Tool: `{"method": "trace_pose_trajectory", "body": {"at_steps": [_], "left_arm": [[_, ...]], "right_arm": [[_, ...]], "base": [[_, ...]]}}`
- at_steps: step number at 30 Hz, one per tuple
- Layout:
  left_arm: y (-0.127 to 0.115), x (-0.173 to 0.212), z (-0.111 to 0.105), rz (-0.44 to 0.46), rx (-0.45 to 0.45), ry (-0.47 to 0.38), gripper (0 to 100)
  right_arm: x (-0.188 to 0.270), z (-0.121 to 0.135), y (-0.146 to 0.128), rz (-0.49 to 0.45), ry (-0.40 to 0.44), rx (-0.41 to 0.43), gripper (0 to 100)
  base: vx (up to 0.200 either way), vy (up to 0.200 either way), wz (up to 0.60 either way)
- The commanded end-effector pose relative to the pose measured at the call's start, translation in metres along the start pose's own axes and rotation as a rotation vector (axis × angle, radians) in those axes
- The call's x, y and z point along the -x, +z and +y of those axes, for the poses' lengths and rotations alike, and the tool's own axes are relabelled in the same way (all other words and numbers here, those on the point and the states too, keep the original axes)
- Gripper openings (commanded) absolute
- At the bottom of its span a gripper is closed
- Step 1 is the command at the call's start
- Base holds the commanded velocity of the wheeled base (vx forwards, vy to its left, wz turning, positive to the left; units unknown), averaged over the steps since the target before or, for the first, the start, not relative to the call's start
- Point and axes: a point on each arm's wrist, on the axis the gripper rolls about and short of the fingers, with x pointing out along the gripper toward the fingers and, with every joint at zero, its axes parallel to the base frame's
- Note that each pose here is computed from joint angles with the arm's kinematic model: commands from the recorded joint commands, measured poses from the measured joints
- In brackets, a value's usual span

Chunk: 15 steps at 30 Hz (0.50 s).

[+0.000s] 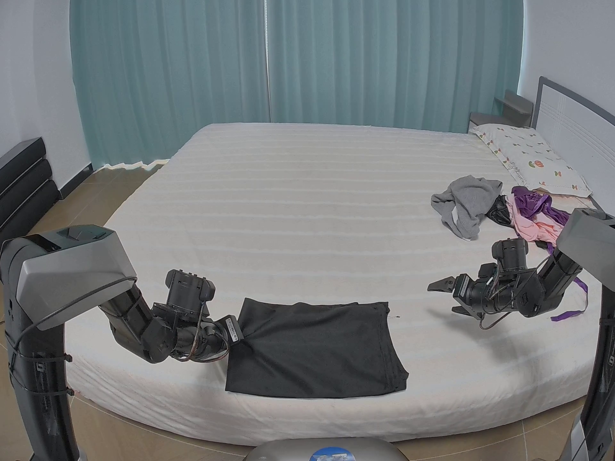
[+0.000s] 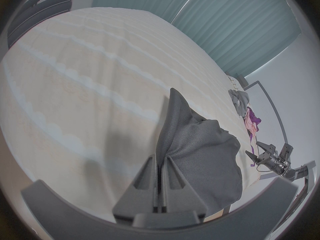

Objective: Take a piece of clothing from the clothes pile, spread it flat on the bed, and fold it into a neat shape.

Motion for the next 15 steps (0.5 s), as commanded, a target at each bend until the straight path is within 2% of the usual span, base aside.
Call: {"method": "trace_pose_trajectory", "body": {"at_steps": [1,4,15], "left_arm": [[0.0004,0.0003,0.0,-0.001,0.001,-0.001,0],[-0.0003,0.0003,-0.0002,0.001,0.0,0.0,0],[-0.0028,0.0053,-0.0067,-0.002,0.035,-0.011,0]], "right_arm": [[0.0001,0.0004,0.0,0.0,0.001,0.001,100],[0.0001,0.0004,0.0,0.0,0.001,0.001,100],[0.0004,0.0007,0.0003,-0.001,0.002,0.0,100]], "base": [[0.0,0.2,0.0],[0.0,0.2,0.0],[0.0,0.0,0.0]]}}
